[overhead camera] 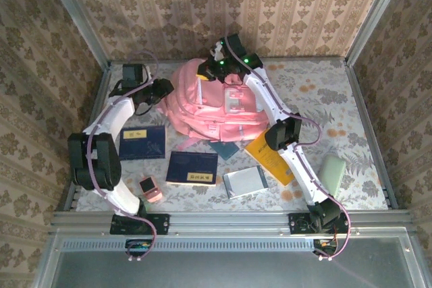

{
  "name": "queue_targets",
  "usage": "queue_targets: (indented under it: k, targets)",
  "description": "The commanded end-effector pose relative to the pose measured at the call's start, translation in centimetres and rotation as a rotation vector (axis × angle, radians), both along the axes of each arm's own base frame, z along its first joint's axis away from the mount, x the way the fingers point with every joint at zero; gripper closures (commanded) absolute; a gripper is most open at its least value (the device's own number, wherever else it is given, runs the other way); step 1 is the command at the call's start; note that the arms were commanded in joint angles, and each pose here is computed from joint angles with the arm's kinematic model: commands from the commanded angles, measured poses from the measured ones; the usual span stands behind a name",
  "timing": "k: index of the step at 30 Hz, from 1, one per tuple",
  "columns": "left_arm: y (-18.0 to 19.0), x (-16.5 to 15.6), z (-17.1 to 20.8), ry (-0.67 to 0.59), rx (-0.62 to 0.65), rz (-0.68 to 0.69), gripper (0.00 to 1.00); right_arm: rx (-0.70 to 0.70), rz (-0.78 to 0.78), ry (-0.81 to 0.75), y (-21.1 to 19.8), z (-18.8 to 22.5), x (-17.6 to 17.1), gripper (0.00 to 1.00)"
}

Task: Pack the student bag

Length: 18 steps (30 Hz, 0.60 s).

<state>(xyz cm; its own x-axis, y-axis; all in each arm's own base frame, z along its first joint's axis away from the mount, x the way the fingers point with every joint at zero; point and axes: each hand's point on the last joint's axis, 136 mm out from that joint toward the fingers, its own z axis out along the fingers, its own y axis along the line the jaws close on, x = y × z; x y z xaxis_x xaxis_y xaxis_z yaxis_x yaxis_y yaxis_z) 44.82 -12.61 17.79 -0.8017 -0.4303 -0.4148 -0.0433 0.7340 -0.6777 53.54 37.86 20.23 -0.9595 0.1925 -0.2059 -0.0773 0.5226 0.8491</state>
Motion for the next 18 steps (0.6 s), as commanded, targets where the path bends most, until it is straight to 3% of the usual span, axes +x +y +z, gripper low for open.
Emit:
queue_targets:
  k: [1, 8, 18]
  targets:
    - [-1.8, 1.4, 2.5, -0.074, -0.109, -0.056, 0.64, 0.052, 0.064, -0.049, 0.5, 3.1, -1.5, 1.0]
    - [-2.7, 2.1, 0.5, -0.047, -0.126, -0.093, 0.73, 0.073, 0.074, -0.032, 1.1, 2.7, -1.6, 1.0]
    - [-1.9, 1.9, -1.4, -0.006, 0.003, -0.098, 0.67, 0.085, 0.086, -0.034, 1.2, 3.2, -1.9, 1.0]
